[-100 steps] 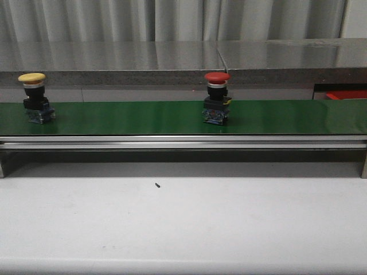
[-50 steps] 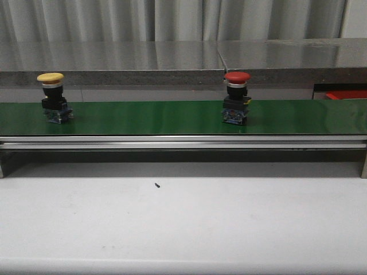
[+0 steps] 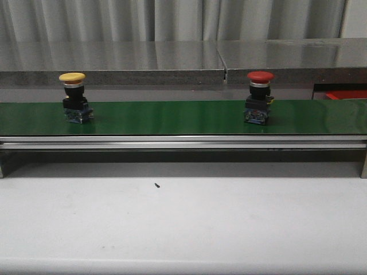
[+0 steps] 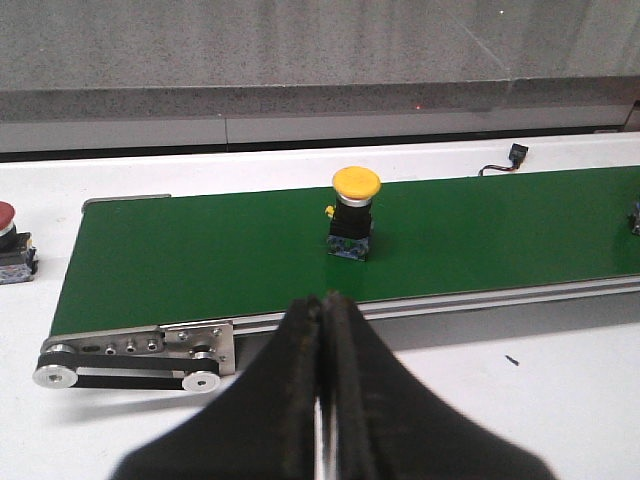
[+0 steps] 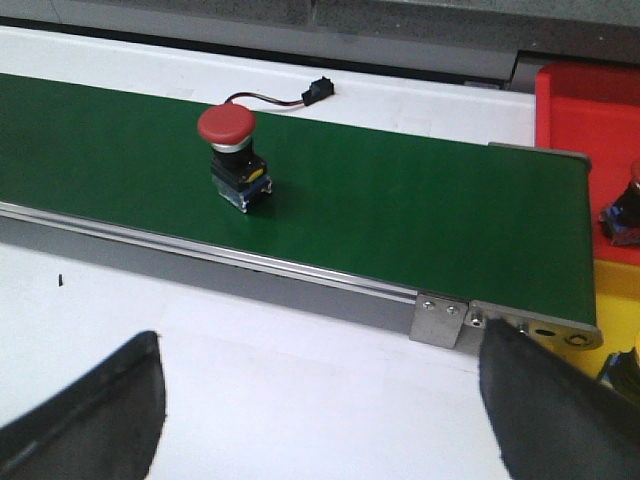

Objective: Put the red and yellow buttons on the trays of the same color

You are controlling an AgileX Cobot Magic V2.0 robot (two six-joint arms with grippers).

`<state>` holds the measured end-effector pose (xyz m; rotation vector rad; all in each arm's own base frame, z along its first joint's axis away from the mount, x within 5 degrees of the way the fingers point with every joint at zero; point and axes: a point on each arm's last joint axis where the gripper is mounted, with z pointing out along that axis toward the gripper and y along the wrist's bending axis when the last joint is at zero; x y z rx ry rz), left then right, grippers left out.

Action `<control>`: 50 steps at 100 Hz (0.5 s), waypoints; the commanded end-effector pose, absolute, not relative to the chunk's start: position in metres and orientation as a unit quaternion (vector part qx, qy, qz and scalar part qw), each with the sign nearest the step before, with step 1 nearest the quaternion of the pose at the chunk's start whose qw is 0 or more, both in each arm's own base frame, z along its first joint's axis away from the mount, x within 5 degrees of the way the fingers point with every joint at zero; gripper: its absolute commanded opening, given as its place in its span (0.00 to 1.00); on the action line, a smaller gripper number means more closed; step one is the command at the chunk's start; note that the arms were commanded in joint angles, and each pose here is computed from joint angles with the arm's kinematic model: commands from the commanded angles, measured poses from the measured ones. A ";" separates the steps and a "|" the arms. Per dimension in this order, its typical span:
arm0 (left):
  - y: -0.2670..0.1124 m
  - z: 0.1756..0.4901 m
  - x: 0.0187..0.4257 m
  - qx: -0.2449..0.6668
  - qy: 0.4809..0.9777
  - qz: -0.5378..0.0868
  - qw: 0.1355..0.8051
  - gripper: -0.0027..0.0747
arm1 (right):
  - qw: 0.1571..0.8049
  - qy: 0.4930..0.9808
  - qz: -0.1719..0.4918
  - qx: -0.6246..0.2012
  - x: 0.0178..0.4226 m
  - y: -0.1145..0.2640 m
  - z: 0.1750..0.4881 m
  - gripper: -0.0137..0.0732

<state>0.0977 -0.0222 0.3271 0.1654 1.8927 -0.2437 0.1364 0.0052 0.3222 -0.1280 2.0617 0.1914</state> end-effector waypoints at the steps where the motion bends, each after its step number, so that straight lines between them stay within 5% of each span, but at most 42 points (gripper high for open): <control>1: -0.021 0.341 0.099 0.054 0.782 -0.108 0.612 0.01 | 0.529 0.844 0.081 -0.039 0.154 0.001 0.338 0.89; 50: -0.021 0.341 0.099 0.054 0.782 -0.108 0.612 0.01 | 0.431 0.894 0.076 -0.097 0.279 -0.017 0.323 0.89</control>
